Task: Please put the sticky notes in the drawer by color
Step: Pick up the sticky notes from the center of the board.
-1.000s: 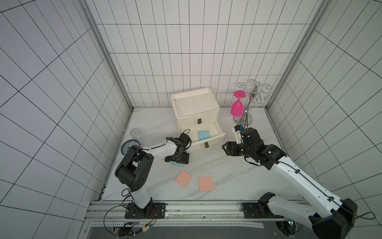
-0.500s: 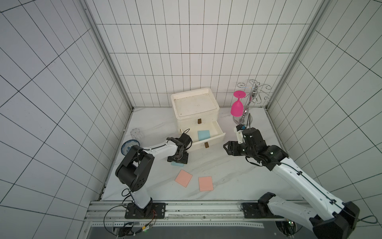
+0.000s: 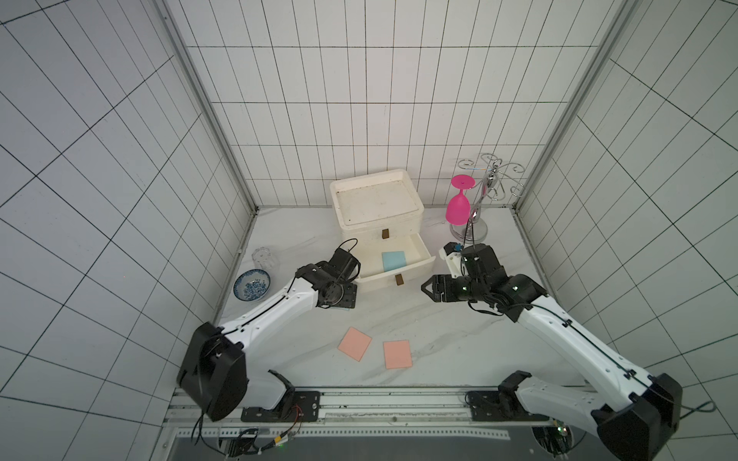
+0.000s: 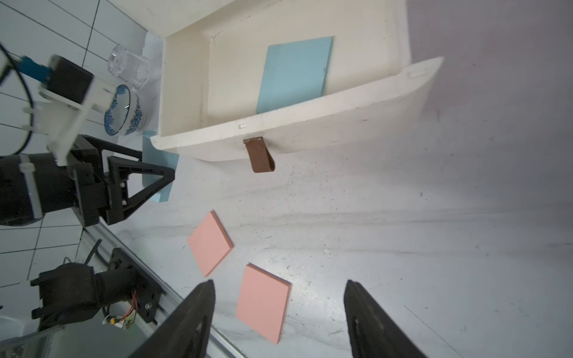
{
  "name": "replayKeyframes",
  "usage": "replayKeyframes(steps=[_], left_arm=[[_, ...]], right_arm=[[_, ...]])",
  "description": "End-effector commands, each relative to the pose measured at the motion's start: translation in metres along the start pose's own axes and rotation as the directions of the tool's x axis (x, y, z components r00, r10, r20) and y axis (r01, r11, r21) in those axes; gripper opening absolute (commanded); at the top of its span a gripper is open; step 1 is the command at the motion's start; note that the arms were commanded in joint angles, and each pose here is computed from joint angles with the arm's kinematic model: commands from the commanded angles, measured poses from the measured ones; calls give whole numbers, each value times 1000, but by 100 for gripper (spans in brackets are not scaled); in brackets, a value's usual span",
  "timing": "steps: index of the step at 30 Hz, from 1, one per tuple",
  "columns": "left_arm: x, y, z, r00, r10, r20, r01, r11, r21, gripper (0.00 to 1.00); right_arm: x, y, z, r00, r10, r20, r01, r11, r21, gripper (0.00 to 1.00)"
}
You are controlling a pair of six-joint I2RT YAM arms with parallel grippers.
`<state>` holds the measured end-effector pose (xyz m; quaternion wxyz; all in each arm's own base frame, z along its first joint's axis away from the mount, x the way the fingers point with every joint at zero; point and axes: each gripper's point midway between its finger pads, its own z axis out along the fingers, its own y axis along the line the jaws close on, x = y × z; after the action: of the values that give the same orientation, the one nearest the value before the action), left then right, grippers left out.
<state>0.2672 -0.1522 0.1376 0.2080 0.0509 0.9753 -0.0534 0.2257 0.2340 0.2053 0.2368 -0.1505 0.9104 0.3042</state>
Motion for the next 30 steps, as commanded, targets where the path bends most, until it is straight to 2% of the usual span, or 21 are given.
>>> replayKeyframes(steps=[1, 4, 8, 13, 16, 24, 30], left_arm=[[-13, -21, -58, 993, 45, 109, -63, 984, 165, 73], [-15, -39, -95, 980, 69, 189, -121, 952, 281, 73], [-4, -59, -124, 965, 144, 221, -219, 905, 365, 73], [14, -87, -128, 930, 288, 229, -360, 842, 401, 73], [18, -97, -127, 913, 338, 230, -405, 820, 404, 73], [14, -107, -140, 879, 367, 305, -470, 779, 415, 73], [16, -110, -138, 873, 383, 302, -482, 767, 424, 73]], right_arm=[[-21, 54, -15, 998, -55, 4, 54, 970, -237, 70], [-27, 80, -20, 998, -64, -20, 53, 932, -358, 70], [-40, 109, -31, 999, -52, -15, 38, 872, -488, 70], [-55, 140, -35, 998, -32, -45, -2, 797, -604, 70], [-49, 156, -30, 993, -60, -100, -19, 765, -644, 70], [-19, 154, -9, 976, -34, -214, -114, 759, -641, 69], [-2, 165, 1, 963, -64, -263, -127, 751, -648, 67]])
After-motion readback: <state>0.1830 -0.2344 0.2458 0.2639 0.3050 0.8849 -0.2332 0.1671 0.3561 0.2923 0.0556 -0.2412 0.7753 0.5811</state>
